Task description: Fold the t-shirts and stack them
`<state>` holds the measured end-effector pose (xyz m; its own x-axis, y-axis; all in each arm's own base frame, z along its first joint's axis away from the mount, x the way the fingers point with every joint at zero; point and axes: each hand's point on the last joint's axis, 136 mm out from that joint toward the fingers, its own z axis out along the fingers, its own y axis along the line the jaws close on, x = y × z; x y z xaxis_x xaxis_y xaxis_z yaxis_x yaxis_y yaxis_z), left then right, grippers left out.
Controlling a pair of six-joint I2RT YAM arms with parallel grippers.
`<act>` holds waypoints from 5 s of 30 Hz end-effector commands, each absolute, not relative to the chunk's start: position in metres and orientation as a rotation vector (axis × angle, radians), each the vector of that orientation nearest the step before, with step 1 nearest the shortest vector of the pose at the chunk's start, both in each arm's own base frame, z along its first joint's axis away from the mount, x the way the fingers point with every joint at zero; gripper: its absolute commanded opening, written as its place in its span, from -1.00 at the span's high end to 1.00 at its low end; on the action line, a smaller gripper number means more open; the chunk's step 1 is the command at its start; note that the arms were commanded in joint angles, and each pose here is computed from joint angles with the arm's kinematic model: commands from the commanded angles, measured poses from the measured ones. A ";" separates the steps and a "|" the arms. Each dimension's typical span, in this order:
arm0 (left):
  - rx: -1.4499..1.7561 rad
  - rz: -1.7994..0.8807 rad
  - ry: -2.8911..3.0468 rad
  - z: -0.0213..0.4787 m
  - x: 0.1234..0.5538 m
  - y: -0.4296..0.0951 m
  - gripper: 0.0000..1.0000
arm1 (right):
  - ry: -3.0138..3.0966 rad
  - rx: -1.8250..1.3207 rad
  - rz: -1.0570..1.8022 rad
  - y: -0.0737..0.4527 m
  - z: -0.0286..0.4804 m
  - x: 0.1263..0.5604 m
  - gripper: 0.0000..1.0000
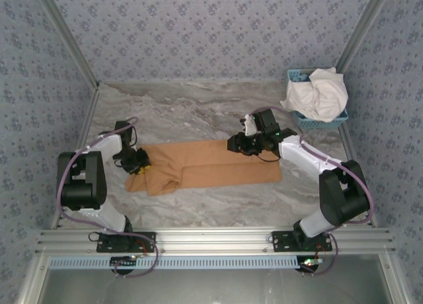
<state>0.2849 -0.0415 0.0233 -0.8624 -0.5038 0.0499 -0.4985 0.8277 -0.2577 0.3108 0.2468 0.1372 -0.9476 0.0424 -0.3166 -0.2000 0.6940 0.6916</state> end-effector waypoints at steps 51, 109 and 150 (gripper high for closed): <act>-0.747 -0.464 3.037 0.048 0.307 -0.145 0.70 | 2.675 0.105 0.984 0.196 0.105 0.332 0.51; -0.706 -0.717 2.837 0.029 0.552 -0.237 0.81 | 2.938 1.187 0.469 0.129 -0.002 0.224 0.65; -0.290 -0.918 3.286 0.034 0.161 -0.292 -0.09 | 3.001 0.362 0.920 0.143 0.064 0.203 -0.01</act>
